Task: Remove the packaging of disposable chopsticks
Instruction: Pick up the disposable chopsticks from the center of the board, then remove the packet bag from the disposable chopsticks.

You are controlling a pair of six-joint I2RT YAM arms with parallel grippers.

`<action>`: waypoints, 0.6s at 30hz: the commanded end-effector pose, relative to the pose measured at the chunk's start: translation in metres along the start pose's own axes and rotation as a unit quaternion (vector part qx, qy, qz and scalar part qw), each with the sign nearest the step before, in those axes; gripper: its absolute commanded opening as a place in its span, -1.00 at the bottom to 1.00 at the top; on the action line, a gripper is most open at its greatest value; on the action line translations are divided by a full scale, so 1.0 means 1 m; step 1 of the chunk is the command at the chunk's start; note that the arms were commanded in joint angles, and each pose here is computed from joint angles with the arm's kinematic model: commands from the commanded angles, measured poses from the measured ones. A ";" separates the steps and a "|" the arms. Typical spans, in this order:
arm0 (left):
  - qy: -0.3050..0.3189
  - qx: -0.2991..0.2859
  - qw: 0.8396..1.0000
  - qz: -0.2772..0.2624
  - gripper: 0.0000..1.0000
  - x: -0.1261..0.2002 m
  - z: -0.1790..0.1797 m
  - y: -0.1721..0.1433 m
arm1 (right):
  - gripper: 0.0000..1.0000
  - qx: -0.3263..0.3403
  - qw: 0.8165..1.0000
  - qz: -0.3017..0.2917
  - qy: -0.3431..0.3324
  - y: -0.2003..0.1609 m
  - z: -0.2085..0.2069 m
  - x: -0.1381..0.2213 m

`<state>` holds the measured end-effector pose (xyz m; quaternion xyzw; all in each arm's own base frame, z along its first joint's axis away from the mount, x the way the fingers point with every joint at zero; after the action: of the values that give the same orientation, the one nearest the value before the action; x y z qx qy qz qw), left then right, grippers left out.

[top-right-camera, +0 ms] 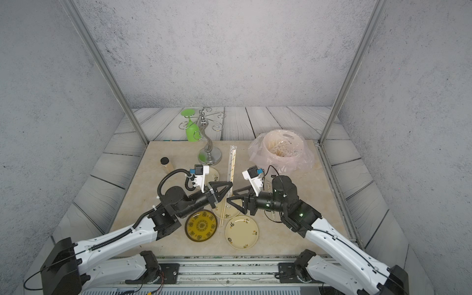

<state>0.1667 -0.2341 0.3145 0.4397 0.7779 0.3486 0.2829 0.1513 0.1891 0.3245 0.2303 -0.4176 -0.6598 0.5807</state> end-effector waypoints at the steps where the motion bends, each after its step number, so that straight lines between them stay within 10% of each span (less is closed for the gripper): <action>1: -0.036 -0.009 0.998 -0.044 -1.00 0.008 -0.013 0.011 | 0.13 0.034 0.999 -0.027 -0.007 0.009 0.006 -0.001; 12: -0.055 -0.003 0.996 -0.065 -1.00 0.007 -0.026 0.010 | -0.19 0.044 0.997 -0.031 0.054 0.013 0.012 -0.018; 18: -0.052 -0.007 0.994 -0.091 -1.00 0.010 -0.029 0.013 | -0.89 0.034 0.997 -0.045 0.046 0.014 0.009 -0.023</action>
<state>0.1504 -0.2330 0.3321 0.4053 0.7890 0.3177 0.3350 0.1575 0.2129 0.3247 0.2671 -0.4071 -0.6532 0.5799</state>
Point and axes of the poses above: each gripper's point midway between its finger pads, its own x axis back along the fingers, its own z axis along the line the jaws close on, y = z × x, the point moved 10 cm from there along x, back along the fingers, and after that the axes turned 1 degree about -x, right-handed, at the moved point
